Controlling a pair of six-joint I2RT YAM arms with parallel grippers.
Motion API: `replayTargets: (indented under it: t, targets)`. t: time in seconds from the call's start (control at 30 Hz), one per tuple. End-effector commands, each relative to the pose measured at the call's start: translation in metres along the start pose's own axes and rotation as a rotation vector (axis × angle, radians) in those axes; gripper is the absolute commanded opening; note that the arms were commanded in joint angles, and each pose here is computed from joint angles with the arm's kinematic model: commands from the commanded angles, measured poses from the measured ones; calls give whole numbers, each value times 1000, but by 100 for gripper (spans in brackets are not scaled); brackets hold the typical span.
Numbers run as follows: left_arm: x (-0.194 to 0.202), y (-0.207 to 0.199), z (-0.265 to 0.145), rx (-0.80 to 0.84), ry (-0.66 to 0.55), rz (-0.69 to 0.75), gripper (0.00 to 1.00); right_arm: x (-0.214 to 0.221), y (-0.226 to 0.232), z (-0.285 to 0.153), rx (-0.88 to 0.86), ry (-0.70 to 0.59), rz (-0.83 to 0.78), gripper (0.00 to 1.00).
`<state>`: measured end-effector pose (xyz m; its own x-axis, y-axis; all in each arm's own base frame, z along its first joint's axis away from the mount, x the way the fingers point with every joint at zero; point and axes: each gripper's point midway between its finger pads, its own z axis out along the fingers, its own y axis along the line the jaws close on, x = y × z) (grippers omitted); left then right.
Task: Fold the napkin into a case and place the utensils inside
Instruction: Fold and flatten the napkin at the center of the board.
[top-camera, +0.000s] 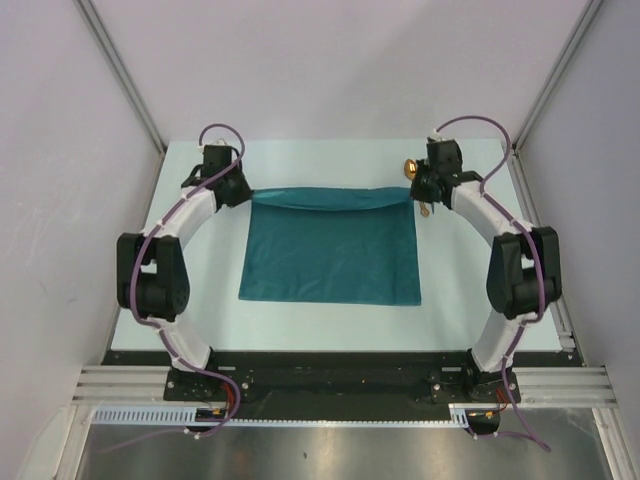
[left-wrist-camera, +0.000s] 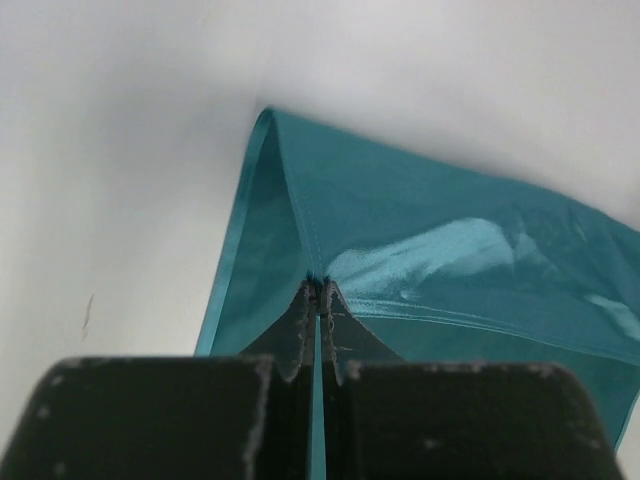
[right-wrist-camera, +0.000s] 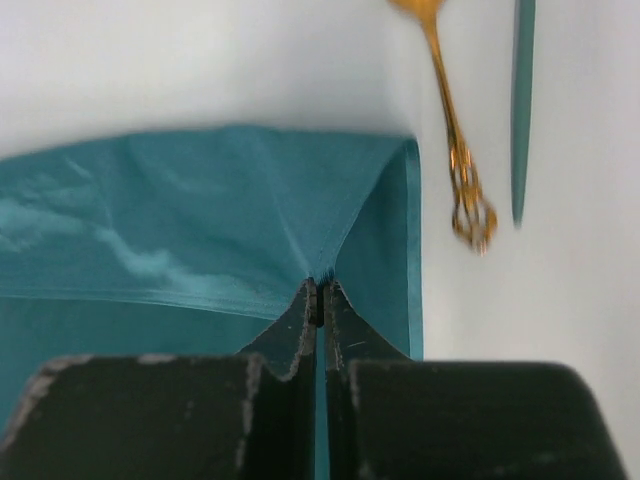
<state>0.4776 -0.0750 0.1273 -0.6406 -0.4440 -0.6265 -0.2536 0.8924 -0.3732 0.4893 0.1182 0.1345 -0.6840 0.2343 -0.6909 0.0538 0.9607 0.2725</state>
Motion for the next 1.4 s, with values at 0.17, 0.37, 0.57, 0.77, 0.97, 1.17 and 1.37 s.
replayTargets:
  t: [0.17, 0.37, 0.57, 0.77, 0.97, 1.17, 1.37]
  targets:
    - [82, 48, -68, -92, 201, 16, 0, 97, 8, -101, -59, 190, 42, 0]
    - [114, 80, -83, -211, 261, 21, 0, 145, -1, -120, -72, 263, 52, 0]
    - [149, 98, -88, -257, 331, 17, 0, 172, -11, -127, -71, 292, 70, 0]
    - [161, 104, -95, -264, 343, 8, 0, 201, -25, -130, -38, 336, 76, 0]
    - [176, 96, -88, -240, 384, 31, 0, 213, -31, -127, -18, 360, 93, 0]
    - [188, 103, -84, -287, 399, 57, 0, 232, -37, -125, -4, 396, 122, 0]
    - [193, 111, -86, -319, 405, 60, 0, 246, -43, -118, 13, 419, 131, 0]
